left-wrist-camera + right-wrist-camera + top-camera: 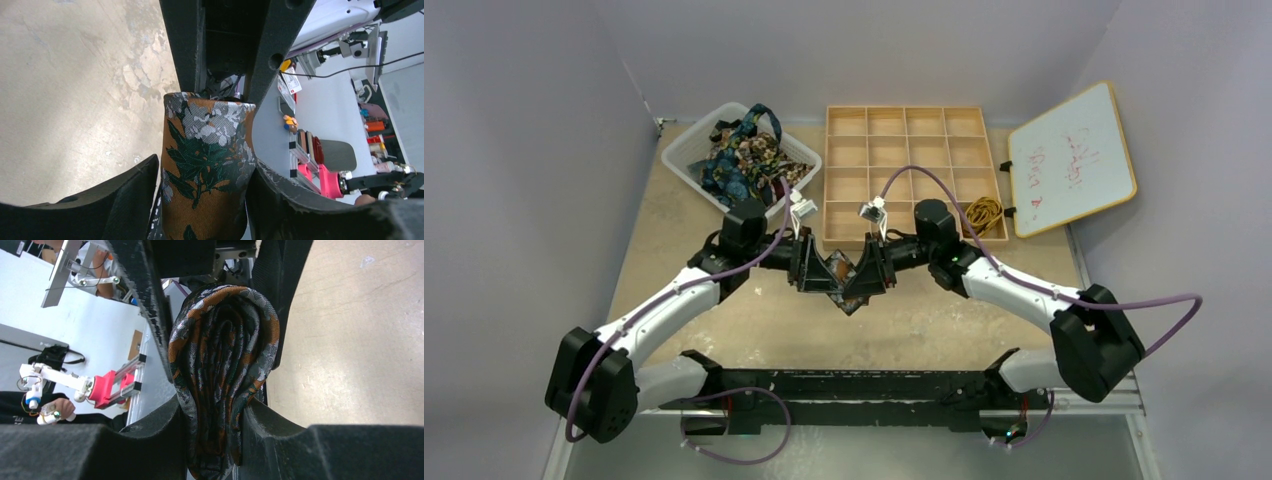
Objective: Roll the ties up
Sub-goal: Place the tie in the storage box.
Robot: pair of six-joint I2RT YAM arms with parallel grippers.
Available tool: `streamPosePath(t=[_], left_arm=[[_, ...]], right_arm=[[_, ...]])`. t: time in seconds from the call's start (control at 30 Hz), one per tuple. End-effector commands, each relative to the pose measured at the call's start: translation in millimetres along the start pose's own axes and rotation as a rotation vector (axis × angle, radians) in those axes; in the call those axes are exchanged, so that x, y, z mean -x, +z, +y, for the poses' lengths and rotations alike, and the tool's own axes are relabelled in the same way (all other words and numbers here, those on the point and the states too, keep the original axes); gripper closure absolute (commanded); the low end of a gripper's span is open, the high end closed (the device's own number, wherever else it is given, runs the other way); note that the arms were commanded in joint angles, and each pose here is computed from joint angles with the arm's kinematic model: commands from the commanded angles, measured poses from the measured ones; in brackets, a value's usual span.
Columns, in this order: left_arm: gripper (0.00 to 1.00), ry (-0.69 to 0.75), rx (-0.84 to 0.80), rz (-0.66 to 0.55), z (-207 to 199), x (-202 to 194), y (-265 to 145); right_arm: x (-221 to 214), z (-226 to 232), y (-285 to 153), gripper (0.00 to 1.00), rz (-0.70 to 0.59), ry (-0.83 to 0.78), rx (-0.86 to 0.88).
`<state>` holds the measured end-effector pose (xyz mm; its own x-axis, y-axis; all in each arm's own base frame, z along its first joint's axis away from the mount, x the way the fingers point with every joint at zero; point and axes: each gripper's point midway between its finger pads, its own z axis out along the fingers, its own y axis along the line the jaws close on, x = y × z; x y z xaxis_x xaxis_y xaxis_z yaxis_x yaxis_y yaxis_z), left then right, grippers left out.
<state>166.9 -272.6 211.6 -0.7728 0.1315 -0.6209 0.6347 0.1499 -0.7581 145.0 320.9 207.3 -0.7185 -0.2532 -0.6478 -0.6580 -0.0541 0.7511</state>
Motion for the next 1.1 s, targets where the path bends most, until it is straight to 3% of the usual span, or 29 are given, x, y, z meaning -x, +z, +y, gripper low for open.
streamPosePath(t=[0.0, 0.47, 0.63, 0.7, 0.77, 1.07], left_arm=[[0.38, 0.086, 0.035, -0.089, -6.7, 23.0, -3.7], [0.38, 0.041, 0.072, -0.081, 1.2, 5.9, -14.3], [0.30, 0.036, 0.106, -0.108, 4.8, 8.9, -16.8], [0.19, 0.033, 0.136, -0.137, 7.4, 14.6, -19.3], [0.15, 0.017, 0.196, -0.175, 13.7, 20.9, -24.1], [0.08, -0.025, 0.391, -0.316, 28.4, 37.9, -47.8]], right_arm=[[3.0, 1.2, 4.8, 0.74, 0.007, -0.007, -0.016], [4.4, -17.7, 4.2, 0.76, -0.023, 0.049, -0.064], [6.0, -17.9, 4.2, 0.75, -0.032, 0.057, -0.065], [7.3, -19.7, 3.8, 0.75, -0.039, 0.063, -0.078], [8.7, -24.5, 2.3, 0.76, -0.049, 0.077, -0.105], [25.4, -60.3, -19.5, 0.77, -0.141, 0.153, -0.285]])
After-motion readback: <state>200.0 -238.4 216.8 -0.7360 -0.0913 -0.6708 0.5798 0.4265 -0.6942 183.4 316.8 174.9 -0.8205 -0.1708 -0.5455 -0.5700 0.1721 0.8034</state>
